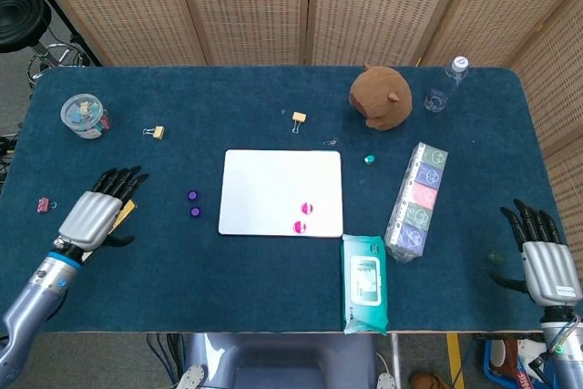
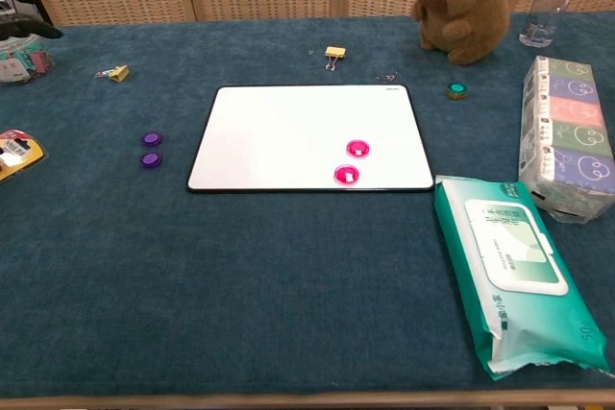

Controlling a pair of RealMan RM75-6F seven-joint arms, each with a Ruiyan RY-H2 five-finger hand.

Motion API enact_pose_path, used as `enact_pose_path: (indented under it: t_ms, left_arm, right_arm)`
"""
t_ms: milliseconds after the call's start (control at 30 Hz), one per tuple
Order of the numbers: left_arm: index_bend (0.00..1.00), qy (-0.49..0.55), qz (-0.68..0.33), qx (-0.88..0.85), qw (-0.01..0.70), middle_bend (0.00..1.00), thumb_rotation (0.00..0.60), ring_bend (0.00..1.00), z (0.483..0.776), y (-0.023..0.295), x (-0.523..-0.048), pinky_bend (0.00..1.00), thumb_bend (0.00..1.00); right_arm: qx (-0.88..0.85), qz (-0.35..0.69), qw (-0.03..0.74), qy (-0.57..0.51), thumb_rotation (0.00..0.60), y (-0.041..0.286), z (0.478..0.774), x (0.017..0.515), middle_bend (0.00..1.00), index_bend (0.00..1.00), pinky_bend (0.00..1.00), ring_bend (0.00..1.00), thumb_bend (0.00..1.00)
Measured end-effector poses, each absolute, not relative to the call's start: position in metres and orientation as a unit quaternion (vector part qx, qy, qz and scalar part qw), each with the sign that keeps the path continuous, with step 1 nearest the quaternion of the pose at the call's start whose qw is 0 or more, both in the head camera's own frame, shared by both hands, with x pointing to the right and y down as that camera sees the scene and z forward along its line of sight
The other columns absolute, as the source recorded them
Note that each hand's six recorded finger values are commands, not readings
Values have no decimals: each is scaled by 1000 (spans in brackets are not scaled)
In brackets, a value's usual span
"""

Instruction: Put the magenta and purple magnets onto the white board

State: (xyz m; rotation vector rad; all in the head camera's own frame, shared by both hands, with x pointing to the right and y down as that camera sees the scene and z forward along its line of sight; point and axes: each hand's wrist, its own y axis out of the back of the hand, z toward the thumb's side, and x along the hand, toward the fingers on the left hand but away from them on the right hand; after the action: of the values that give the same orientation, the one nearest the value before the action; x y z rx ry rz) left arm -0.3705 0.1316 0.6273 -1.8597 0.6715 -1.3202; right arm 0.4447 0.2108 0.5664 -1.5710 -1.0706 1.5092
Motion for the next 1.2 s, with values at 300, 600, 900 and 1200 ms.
enact_pose_path:
  t_ms: [300, 600, 900, 1200]
  left_arm:
    - [268, 209, -523, -747, 353, 0, 600, 0, 665, 123, -323, 0, 108]
    - [309, 204, -538, -747, 332, 0, 600, 0, 691, 110, -301, 0, 259]
    - [333, 199, -546, -744, 330, 0, 600, 0, 707, 105, -287, 0, 260]
    - [383, 199, -546, -743, 330, 0, 600, 0, 722, 106, -274, 0, 277]
  right_arm:
    - [-609, 579, 339, -423, 600, 210, 563, 450, 0, 85, 0, 0, 0]
    - [-610, 582, 333, -423, 600, 209, 565, 451, 0, 117, 0, 0, 0]
    - [-609, 584, 330, -423, 600, 208, 567, 452, 0, 121, 0, 0, 0]
    - [-608, 587, 326, -423, 600, 208, 567, 453, 0, 126, 0, 0, 0]
